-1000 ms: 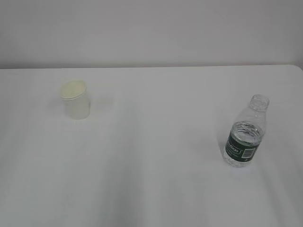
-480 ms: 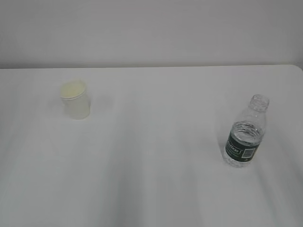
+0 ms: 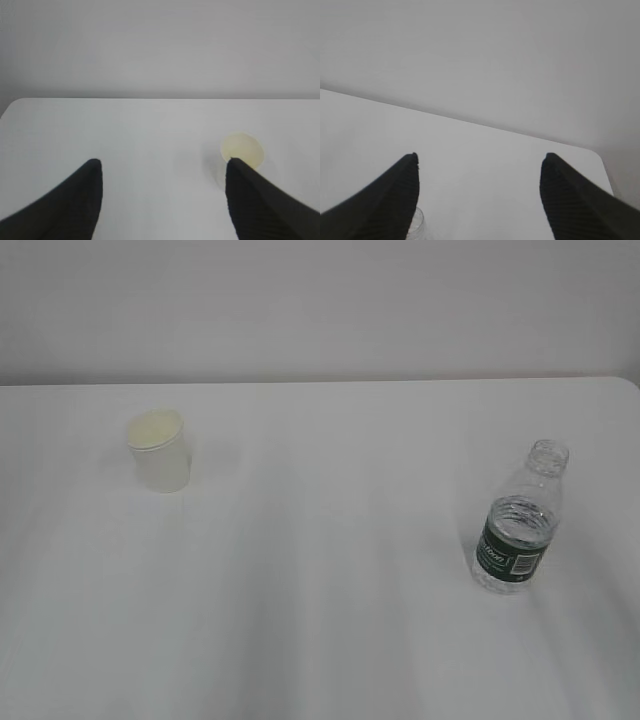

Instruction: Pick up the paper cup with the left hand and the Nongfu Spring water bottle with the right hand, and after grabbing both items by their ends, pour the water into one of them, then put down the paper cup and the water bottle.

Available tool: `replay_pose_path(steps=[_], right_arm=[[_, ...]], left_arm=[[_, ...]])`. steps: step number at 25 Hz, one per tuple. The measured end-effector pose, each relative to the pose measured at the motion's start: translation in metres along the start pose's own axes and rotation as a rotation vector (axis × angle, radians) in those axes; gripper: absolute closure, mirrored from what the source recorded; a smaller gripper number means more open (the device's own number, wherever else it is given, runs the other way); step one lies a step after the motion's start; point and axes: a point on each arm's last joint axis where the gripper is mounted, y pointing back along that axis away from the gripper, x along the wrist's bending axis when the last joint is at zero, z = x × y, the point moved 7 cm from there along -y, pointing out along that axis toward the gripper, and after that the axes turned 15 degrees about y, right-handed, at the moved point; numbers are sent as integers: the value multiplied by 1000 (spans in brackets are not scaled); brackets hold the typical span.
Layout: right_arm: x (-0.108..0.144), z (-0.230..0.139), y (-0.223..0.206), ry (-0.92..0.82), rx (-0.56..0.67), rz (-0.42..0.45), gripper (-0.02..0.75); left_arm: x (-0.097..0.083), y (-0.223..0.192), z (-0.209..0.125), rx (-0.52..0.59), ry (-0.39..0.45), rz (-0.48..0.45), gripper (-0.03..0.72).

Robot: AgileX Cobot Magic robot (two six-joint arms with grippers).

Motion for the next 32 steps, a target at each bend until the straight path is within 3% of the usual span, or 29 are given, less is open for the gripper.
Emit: replay_pose_path(steps=[24,32], right_arm=[[16,-20,-52,-24,-14,30,165],[30,-45,-52,-84,-9,48,165]], left_arm=[[12,-67,-28,57,-50,31,164],[19,-62,-64,36,-38,11,164]])
